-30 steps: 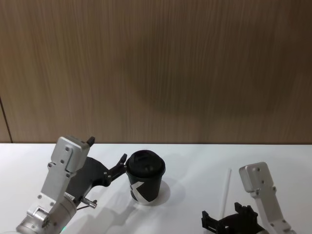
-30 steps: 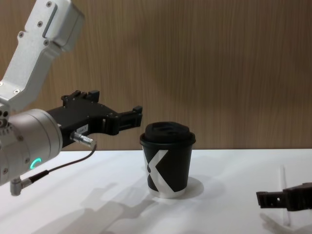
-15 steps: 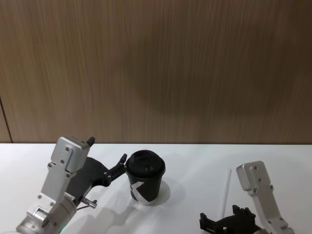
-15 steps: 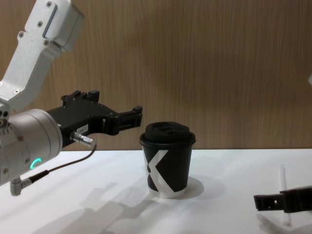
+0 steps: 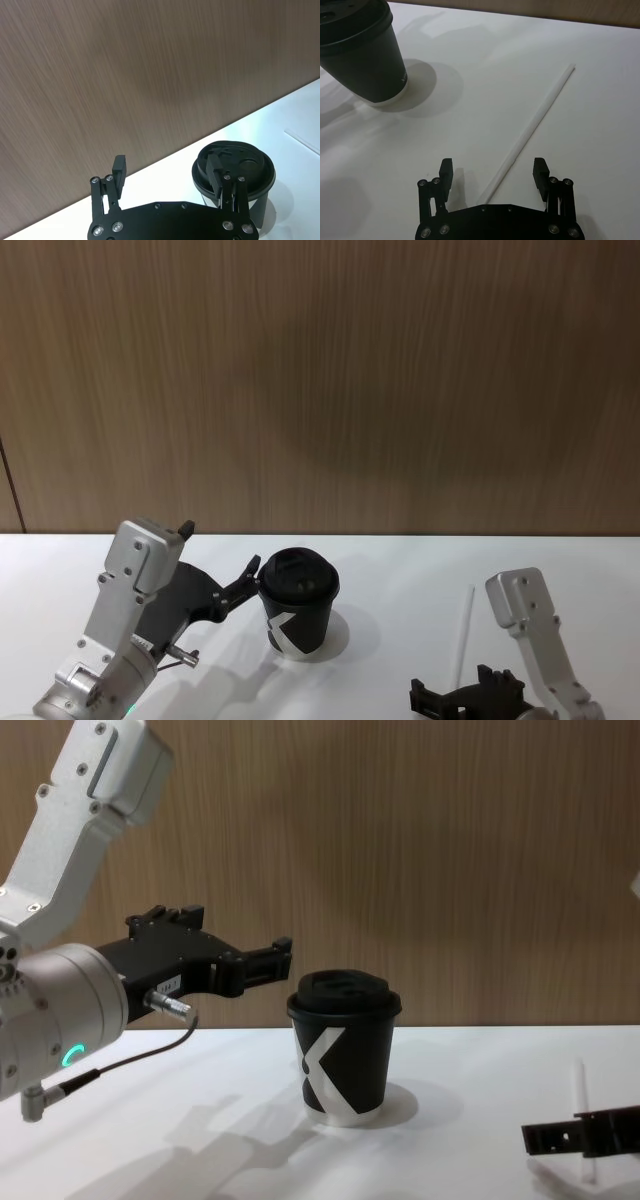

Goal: Pick up the straw with one hand, pass it to the other hand, and insert it into the cup.

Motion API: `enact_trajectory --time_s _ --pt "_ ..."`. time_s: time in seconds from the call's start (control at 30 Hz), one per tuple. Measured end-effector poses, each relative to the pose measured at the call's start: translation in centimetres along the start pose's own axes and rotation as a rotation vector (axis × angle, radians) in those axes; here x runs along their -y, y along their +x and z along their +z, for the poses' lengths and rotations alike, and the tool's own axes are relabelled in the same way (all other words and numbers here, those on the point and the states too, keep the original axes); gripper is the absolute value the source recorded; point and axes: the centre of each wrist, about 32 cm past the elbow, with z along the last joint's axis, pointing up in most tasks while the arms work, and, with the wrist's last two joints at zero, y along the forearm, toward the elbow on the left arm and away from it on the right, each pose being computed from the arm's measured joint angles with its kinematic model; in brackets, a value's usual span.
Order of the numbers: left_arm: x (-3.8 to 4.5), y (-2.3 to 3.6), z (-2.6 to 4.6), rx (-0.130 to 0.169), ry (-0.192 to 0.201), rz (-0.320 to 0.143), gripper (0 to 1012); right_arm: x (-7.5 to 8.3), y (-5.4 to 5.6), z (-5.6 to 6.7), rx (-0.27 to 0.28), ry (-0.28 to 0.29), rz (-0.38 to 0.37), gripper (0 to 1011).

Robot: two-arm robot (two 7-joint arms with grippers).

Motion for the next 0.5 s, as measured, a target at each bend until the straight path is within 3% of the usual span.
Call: enact_trajectory --time_s 0.5 --pt "0.0 0.0 0.0 0.0 0.0 0.0 1003 -0.18 -0.07 0.09 -0.019 -0.027 0.0 1001"
